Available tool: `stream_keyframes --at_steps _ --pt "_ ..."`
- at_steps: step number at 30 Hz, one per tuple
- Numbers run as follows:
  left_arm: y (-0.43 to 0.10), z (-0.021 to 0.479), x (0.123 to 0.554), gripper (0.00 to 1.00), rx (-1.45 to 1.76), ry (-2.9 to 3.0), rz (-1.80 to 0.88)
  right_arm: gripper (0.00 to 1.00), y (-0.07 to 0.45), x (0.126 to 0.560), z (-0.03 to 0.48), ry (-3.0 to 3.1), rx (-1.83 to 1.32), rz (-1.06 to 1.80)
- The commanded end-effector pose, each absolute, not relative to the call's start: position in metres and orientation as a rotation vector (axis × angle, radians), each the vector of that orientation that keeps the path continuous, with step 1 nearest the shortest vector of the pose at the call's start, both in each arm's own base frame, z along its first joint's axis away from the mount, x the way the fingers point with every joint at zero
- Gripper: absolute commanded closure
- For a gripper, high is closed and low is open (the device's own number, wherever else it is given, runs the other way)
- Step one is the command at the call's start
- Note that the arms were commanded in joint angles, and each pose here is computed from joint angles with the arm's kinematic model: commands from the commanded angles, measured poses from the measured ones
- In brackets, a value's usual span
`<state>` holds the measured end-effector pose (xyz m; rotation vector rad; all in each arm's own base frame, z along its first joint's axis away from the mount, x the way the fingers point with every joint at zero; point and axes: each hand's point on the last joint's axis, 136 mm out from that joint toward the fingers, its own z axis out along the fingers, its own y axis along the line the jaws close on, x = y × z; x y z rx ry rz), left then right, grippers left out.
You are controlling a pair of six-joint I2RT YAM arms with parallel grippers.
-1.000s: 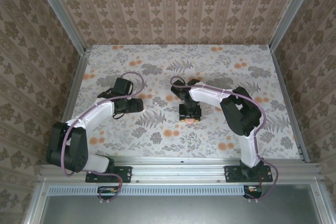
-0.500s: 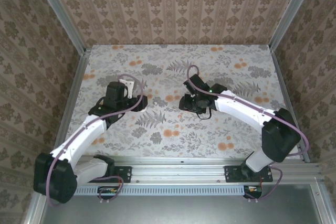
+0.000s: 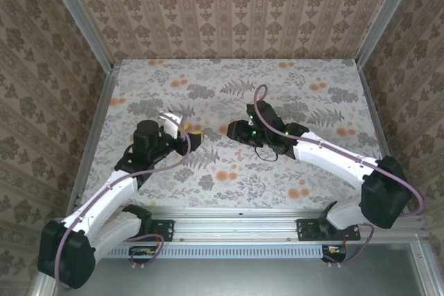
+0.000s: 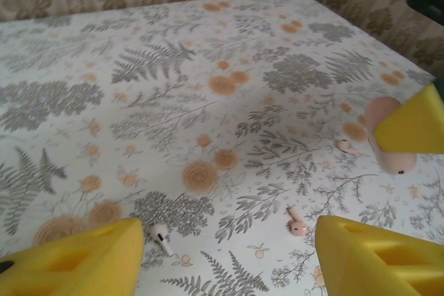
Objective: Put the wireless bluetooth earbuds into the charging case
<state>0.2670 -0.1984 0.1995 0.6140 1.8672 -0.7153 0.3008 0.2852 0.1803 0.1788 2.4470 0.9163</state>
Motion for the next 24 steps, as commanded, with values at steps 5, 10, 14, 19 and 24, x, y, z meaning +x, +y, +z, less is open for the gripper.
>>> stream_keyframes --at_steps 5,10,14,19,24 --pt "-0.215 0.228 0.244 0.32 0.75 1.618 -0.759 0.58 0.306 0.299 0.227 2.247 0.155 1.124" --pt "-0.212 0.232 0.239 0.32 0.735 1.558 -0.752 0.58 0.312 0.297 0.239 2.168 0.156 1.202" --pt "-0.212 0.23 0.239 0.31 0.727 1.541 -0.76 0.57 0.317 0.293 0.247 2.133 0.151 1.239" --pt "-0.219 0.228 0.236 0.3 0.756 1.515 -0.792 0.57 0.325 0.288 0.258 2.1 0.125 1.28" --pt "-0.231 0.233 0.225 0.3 0.824 1.476 -0.868 0.57 0.337 0.286 0.262 2.078 0.111 1.323"
